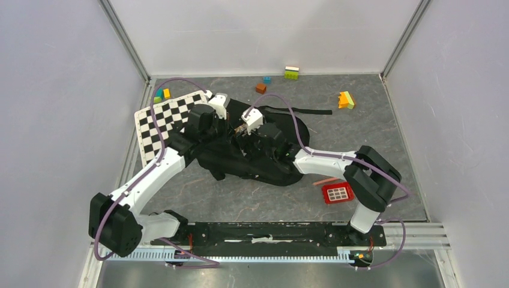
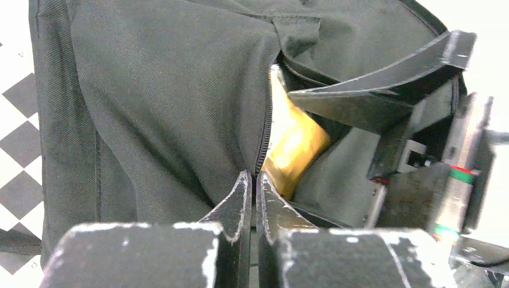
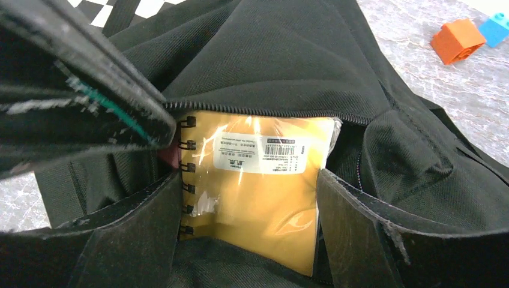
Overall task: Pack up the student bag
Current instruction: Place the stationery in the student bag.
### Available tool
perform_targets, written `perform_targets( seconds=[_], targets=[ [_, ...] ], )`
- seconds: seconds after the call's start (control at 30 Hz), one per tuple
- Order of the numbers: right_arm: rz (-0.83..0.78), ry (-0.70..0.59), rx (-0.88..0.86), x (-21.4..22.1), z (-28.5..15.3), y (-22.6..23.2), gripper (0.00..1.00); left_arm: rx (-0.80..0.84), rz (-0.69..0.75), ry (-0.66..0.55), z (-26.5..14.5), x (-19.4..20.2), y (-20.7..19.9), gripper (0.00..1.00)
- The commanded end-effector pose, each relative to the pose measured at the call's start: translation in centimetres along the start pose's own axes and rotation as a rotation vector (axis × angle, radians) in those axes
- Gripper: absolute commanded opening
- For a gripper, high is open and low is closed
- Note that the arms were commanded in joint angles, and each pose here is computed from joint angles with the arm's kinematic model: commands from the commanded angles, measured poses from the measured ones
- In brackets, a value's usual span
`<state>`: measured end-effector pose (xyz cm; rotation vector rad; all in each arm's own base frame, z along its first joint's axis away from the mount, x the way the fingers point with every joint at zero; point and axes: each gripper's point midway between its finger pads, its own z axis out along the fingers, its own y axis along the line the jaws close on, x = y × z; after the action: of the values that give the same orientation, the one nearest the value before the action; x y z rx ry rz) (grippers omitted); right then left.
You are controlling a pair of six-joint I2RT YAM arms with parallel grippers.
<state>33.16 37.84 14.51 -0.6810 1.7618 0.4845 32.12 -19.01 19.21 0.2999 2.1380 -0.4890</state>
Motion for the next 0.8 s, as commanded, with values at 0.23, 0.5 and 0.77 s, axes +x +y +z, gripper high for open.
perform_targets(
  seconds=[0.23,0.5,0.77],
  targets=[
    [-0.017,0.071,-0.100,-1.0,1.3,2.4,0.98,0.026,0.015,-0.203,-1.9,-5.0,-0.8,0.02],
    [-0.001,0.004,-0.118,-4.5,-3.5,1.6,0.98,-0.061,-0.001,-0.159,-1.2,-4.4,0.8,0.02],
    [0.048,0.037,-0.002,-5.5,-7.1,-1.7,0.94,-0.034,0.041,-0.153,-1.3,-4.3,0.1,0.02]
  ],
)
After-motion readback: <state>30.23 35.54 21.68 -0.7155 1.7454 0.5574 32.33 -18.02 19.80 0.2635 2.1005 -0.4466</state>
